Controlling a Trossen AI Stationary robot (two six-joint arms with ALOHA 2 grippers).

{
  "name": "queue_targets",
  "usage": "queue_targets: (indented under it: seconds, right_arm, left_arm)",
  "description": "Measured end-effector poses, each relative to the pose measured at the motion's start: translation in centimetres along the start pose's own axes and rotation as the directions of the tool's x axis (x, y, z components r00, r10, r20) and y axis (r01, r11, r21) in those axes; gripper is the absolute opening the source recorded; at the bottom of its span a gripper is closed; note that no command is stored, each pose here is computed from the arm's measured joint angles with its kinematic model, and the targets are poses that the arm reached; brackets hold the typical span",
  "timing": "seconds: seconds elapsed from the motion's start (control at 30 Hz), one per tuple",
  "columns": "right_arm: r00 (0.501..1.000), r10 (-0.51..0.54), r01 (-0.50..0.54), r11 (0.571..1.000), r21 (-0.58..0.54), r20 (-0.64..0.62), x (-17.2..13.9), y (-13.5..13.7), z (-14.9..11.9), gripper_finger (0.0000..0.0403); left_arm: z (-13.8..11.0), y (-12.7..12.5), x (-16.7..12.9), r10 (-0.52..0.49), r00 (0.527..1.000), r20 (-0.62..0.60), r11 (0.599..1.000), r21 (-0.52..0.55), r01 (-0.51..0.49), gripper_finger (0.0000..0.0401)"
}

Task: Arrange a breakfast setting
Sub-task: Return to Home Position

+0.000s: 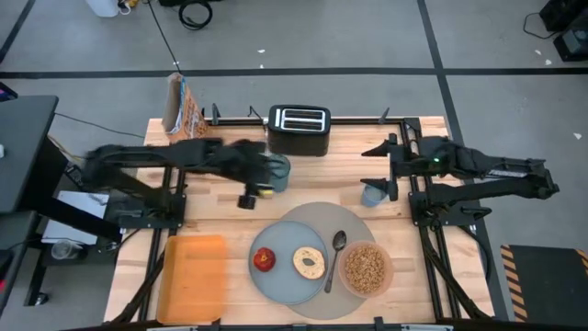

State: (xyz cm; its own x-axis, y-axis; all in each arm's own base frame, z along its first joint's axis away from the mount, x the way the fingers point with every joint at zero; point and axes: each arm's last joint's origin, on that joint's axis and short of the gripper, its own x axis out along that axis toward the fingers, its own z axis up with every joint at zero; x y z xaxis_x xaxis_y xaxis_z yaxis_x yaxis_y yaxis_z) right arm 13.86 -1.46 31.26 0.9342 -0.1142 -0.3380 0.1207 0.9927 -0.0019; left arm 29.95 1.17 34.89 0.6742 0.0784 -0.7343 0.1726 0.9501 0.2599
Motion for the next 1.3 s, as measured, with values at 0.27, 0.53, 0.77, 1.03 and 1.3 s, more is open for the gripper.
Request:
queue_targets:
  seconds: [0.27, 0.53, 0.77, 1.03, 1.3]
  right_arm:
    - [0.969, -0.023, 0.011, 0.999, 0.052, 0.248, -1.7, -0.1, -3.8, 0.0389]
    - [0.922, -0.048, -0.010, 0.989, 0.149, 0.385, -1.2, -0.2, -8.3, 0.0389]
    - [0.871, -0.073, -0.035, 0.977, 0.209, 0.486, -0.8, -0.3, -10.5, 0.0389]
    - [0.872, -0.113, -0.021, 0.964, 0.266, 0.476, -0.5, -0.4, -11.9, 0.0389]
    - [0.872, -0.121, -0.061, 0.935, 0.350, 0.475, 0.2, -0.4, -13.7, 0.0389]
  left_arm:
    - [-10.2, -3.5, -2.7, 0.112, 0.902, 0.416, 0.988, -0.140, -0.057, 0.0176]
    - [-18.4, -6.2, -1.7, 0.254, 0.681, 0.687, 0.962, -0.256, -0.100, 0.0176]
    - [-22.1, -7.4, -1.4, 0.315, 0.581, 0.750, 0.938, -0.339, -0.071, 0.0176]
    - [-23.9, -8.1, -1.0, 0.329, 0.541, 0.774, 0.929, -0.367, -0.040, 0.0153]
    - [-24.4, -8.2, -1.8, 0.337, 0.506, 0.794, 0.932, -0.356, -0.061, 0.0118]
